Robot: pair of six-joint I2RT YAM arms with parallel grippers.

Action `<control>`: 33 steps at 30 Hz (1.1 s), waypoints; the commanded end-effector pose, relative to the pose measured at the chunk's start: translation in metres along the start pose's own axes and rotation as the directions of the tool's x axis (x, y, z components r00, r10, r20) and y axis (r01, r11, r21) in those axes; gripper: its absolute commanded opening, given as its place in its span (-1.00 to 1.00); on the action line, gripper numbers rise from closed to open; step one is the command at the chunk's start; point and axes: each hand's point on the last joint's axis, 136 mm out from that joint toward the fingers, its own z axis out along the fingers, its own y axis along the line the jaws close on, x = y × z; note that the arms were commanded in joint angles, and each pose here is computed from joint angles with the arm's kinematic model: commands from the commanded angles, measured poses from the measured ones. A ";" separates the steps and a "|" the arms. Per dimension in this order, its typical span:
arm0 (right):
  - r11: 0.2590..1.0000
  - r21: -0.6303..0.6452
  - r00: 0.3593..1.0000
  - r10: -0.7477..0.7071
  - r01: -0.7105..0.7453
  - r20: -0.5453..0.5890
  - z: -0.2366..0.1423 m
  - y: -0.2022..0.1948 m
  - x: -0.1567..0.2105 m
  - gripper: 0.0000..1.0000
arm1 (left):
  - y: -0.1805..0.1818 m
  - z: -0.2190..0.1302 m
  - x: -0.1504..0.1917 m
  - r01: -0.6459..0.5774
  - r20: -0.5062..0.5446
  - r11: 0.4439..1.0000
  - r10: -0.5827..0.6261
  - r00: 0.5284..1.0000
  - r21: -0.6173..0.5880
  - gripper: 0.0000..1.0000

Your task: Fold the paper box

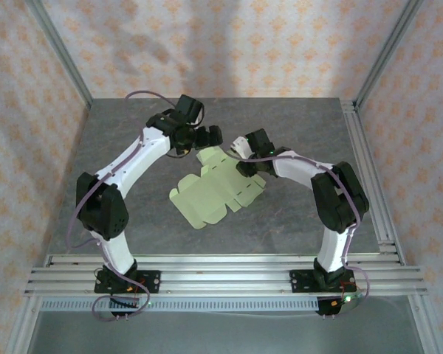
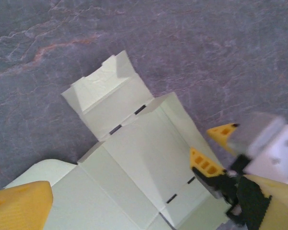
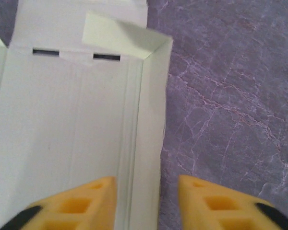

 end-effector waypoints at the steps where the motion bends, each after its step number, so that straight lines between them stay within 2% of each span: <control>1: 0.999 -0.025 0.999 0.045 -0.045 0.004 -0.018 0.000 -0.007 0.01 | 0.005 -0.021 -0.018 -0.090 0.140 0.996 0.089 0.986 -0.001 1.00; 6: 0.989 -0.018 0.989 0.148 -0.147 0.012 -0.028 -0.013 -0.005 0.20 | 0.034 -0.027 -0.020 -0.128 0.183 0.988 0.143 0.973 -0.088 1.00; 13: 0.942 -0.070 0.945 0.325 -0.327 -0.045 -0.029 -0.015 0.016 0.22 | 0.054 -0.020 -0.020 -0.118 0.203 0.993 0.122 0.972 -0.029 1.00; 19: 0.932 -0.075 0.929 0.343 -0.356 -0.138 -0.024 -0.009 0.035 0.13 | 0.057 -0.016 -0.018 -0.138 0.208 0.990 0.139 0.968 -0.022 1.00; 24: 0.924 -0.115 0.920 0.339 -0.365 -0.196 -0.016 0.000 0.042 0.01 | 0.059 -0.013 -0.016 -0.093 0.237 0.995 0.083 0.968 0.031 1.00; 29: 0.894 -0.130 0.899 0.409 -0.429 -0.158 -0.007 0.003 0.032 -0.11 | 0.065 -0.009 -0.014 -0.082 0.228 0.996 0.073 0.971 0.032 1.00; 33: 0.895 -0.084 0.898 0.432 -0.438 -0.084 0.001 0.000 0.023 -0.32 | 0.068 -0.007 -0.013 -0.082 0.223 0.996 0.072 0.972 0.037 1.00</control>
